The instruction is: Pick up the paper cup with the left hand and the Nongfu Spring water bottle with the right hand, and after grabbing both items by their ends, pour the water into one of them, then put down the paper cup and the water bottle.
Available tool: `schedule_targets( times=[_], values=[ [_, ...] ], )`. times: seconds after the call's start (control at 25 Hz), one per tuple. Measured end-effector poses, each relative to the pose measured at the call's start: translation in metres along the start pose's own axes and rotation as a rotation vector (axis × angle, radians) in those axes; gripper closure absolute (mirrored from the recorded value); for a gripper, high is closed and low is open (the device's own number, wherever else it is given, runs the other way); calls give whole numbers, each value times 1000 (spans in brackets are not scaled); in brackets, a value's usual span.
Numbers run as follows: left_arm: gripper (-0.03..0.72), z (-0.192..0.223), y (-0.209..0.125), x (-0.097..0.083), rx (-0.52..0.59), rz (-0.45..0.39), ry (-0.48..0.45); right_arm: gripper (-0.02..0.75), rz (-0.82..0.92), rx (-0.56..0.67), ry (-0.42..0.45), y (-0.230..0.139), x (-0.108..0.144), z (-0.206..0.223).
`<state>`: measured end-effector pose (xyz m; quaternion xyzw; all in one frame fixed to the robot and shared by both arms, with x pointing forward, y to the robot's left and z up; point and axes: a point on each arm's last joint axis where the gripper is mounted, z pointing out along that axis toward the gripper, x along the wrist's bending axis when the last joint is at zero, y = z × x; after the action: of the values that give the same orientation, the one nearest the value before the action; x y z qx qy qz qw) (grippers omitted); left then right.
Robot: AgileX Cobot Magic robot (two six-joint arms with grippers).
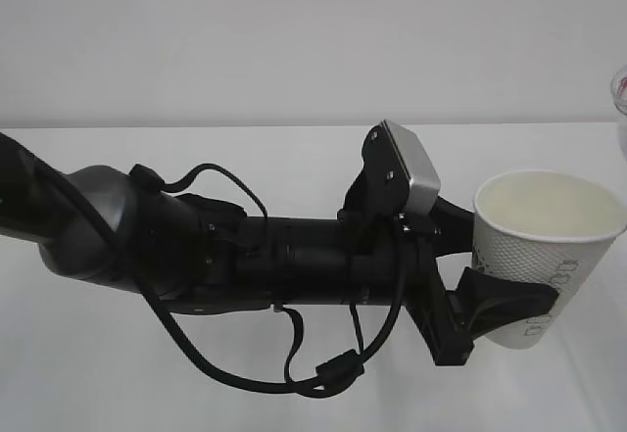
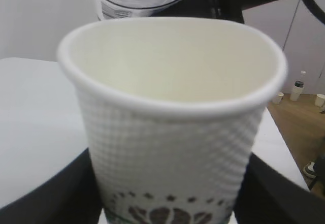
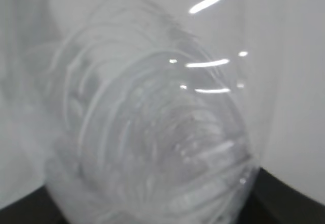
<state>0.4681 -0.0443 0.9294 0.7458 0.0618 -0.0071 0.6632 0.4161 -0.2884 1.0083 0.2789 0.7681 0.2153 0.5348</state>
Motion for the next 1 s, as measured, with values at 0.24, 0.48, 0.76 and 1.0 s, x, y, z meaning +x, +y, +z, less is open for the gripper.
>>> schedule_targets(
  times=[0.24,0.48,0.76,1.0],
  values=[
    [178,0,0,0,-5,0,-3,287,-3,0,0,0,0,0],
    [178,0,0,0,-5,0,-3,287,-3,0,0,0,0,0],
    [178,0,0,0,-5,0,-3,287,-8,-1,-2,0,0,0],
    [178,0,0,0,-5,0,-3,287,-61,-30,-55,3,-5,0]
  ],
)
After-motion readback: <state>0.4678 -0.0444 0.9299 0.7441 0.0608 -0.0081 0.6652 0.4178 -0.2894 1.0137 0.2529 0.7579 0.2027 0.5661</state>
